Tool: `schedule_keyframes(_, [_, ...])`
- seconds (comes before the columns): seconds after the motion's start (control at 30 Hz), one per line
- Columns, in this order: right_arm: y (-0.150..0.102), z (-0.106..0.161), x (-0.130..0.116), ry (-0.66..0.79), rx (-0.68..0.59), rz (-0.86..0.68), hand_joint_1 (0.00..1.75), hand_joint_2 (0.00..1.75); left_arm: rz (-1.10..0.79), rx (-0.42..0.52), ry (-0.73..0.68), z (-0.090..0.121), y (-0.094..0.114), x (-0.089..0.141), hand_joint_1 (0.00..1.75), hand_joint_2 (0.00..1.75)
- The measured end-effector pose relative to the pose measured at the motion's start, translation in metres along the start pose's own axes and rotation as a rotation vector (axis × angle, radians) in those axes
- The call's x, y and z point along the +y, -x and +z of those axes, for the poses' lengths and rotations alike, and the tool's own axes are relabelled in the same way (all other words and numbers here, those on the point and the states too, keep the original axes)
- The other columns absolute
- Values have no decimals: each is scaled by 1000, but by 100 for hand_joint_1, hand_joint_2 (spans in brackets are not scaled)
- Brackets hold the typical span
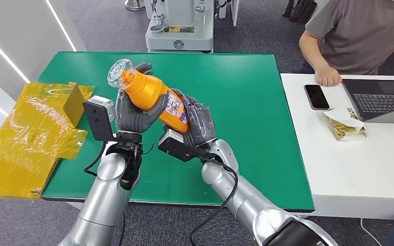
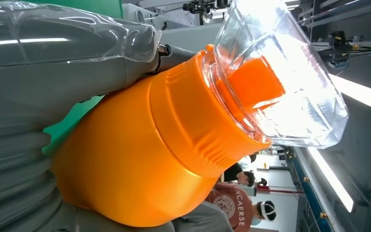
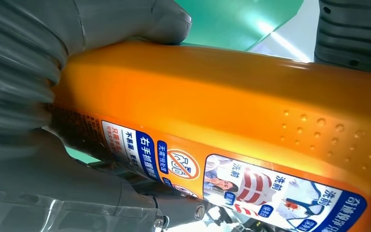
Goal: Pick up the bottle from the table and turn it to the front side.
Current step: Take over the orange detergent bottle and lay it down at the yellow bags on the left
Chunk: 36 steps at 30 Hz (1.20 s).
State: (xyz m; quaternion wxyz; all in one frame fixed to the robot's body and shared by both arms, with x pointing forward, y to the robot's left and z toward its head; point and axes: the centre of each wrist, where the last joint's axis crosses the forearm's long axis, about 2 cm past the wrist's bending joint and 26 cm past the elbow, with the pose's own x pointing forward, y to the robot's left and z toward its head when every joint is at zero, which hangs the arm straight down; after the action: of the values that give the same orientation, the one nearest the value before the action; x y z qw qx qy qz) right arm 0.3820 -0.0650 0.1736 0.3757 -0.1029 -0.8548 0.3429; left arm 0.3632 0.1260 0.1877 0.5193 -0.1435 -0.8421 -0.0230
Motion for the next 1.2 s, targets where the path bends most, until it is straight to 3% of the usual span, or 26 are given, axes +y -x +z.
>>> schedule_keyframes(0.8, [-1,2,3,6,-3,-1,175,175,0,-2,-3,1,2,1,175,175])
schedule_keyframes(0.93, [-1,2,2,17,-6,5,2,175,1,-2,-3,1,2,1,175,175])
schedule_keyframes(1.2, [-2,1,2,38,1,6,0,175,0,0,-6,1,2,1,175,175])
